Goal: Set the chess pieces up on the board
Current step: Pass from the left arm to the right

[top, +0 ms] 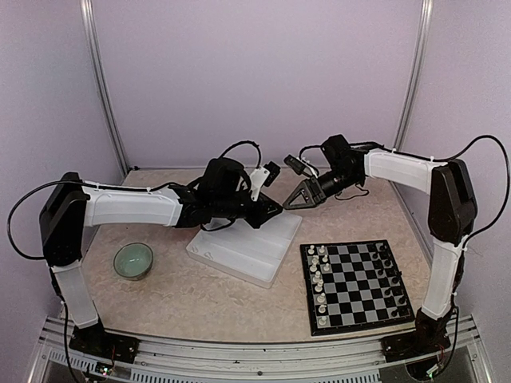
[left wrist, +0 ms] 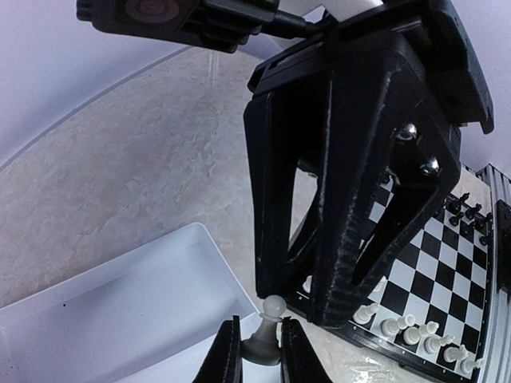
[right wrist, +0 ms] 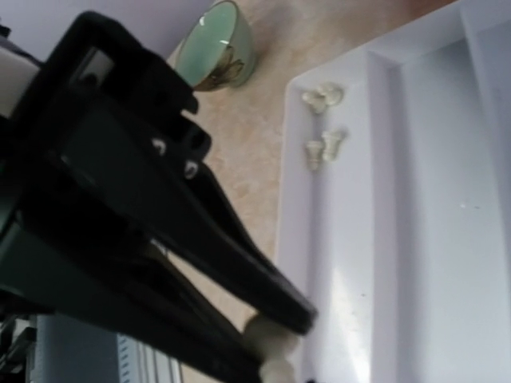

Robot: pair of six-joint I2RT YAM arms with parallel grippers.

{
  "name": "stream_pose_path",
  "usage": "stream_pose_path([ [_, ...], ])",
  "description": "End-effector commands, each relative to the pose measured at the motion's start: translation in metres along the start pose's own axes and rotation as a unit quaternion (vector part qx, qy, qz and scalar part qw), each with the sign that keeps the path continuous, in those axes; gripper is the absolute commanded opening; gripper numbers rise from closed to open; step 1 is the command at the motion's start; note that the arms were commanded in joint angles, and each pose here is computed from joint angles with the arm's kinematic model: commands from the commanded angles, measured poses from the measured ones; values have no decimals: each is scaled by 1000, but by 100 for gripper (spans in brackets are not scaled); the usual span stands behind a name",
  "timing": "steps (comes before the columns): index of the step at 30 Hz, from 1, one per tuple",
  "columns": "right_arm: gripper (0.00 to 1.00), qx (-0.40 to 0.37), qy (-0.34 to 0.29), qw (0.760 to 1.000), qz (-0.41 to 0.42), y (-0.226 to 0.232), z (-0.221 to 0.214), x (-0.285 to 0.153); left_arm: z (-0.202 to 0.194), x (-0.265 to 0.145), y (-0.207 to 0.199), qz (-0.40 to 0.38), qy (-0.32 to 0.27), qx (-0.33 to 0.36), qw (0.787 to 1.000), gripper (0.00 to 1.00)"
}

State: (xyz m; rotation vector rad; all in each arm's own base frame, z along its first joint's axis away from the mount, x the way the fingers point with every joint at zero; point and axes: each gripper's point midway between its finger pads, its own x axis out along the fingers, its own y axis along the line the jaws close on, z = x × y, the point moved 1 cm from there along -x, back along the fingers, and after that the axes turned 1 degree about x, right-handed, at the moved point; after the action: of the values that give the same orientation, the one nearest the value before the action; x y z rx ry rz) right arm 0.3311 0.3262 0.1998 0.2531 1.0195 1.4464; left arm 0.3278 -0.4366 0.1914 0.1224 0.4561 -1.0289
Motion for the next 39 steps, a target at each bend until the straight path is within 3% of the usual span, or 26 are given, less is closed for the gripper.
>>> stream_pose_path([
  [1, 25, 5, -3, 999, 39, 10, 5, 7, 12, -6, -8, -5, -18, 15, 1000, 10],
  [8, 20, 12, -7, 999, 52, 13, 6, 9, 13, -6, -16, -12, -19, 24, 999, 10],
  [15, 4, 8, -12, 998, 60, 15, 6, 9, 14, -6, -22, -15, -21, 30, 999, 11],
  [21, 0, 2, -14, 999, 47, 13, 8, 7, 16, -7, -25, -14, -23, 35, 999, 15],
  [29, 0, -37, -9, 999, -25, 0, 10, -1, 21, -23, -23, 1, -20, 39, 999, 31],
  [39, 0, -100, 9, 984, -150, -16, -7, -38, 16, -57, -13, 29, 14, 60, 998, 35],
])
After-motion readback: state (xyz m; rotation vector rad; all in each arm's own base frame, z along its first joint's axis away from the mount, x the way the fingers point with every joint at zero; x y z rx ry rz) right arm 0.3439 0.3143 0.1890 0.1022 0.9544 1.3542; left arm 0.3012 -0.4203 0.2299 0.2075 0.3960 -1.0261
